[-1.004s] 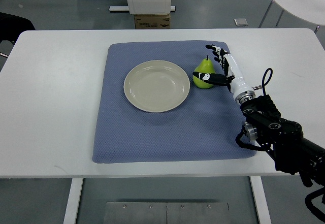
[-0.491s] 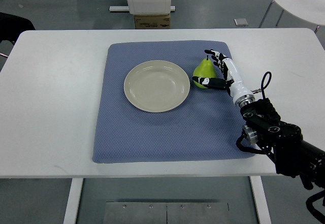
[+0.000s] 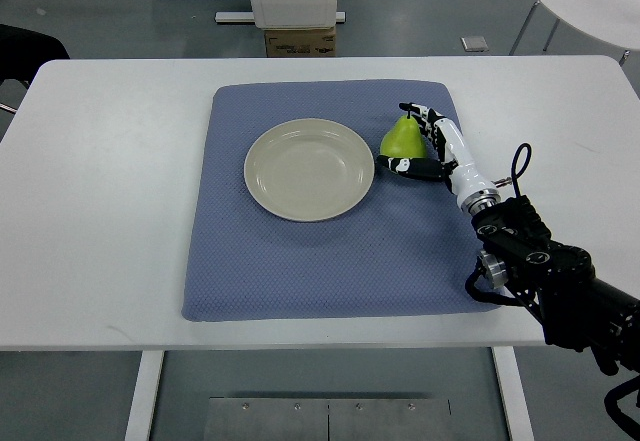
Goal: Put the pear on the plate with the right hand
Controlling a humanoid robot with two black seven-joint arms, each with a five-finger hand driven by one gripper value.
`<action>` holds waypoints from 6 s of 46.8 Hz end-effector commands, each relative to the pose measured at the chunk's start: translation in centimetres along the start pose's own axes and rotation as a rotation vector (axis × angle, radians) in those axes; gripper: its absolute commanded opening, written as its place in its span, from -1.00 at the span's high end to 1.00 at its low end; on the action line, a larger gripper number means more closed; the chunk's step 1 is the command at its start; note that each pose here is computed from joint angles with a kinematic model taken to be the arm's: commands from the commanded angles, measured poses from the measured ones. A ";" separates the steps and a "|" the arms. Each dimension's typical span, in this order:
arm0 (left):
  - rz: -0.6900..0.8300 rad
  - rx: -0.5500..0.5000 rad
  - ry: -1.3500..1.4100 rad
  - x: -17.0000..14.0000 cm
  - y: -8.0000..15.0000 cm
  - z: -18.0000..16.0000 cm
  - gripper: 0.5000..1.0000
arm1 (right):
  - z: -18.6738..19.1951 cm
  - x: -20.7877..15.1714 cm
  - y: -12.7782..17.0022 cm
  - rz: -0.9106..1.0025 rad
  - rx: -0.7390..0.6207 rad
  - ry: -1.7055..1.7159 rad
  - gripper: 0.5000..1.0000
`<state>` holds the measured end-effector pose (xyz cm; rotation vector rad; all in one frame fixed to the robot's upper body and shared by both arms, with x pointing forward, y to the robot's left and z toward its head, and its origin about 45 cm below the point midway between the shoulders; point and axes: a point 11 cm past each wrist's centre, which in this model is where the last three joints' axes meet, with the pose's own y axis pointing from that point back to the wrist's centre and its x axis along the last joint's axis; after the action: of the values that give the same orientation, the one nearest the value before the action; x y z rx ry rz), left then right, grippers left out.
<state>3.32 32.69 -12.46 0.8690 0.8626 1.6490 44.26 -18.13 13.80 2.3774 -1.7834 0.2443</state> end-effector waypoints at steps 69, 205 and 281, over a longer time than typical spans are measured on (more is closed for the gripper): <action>0.000 0.000 0.000 0.0 0.0 0.0 -1.00 | -9.6 -0.3 -4.9 -0.060 0.192 0.071 1.00; 0.000 0.000 0.000 0.0 0.0 0.0 -1.00 | -4.7 -7.3 -0.7 -0.298 0.106 0.051 -0.99; 0.000 0.000 0.000 0.0 0.0 0.0 -1.00 | -5.8 6.6 -3.4 0.133 0.006 -0.348 -1.00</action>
<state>3.32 32.69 -12.46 0.8689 0.8626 1.6490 49.00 -21.66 20.77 2.4431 -2.0642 -0.1169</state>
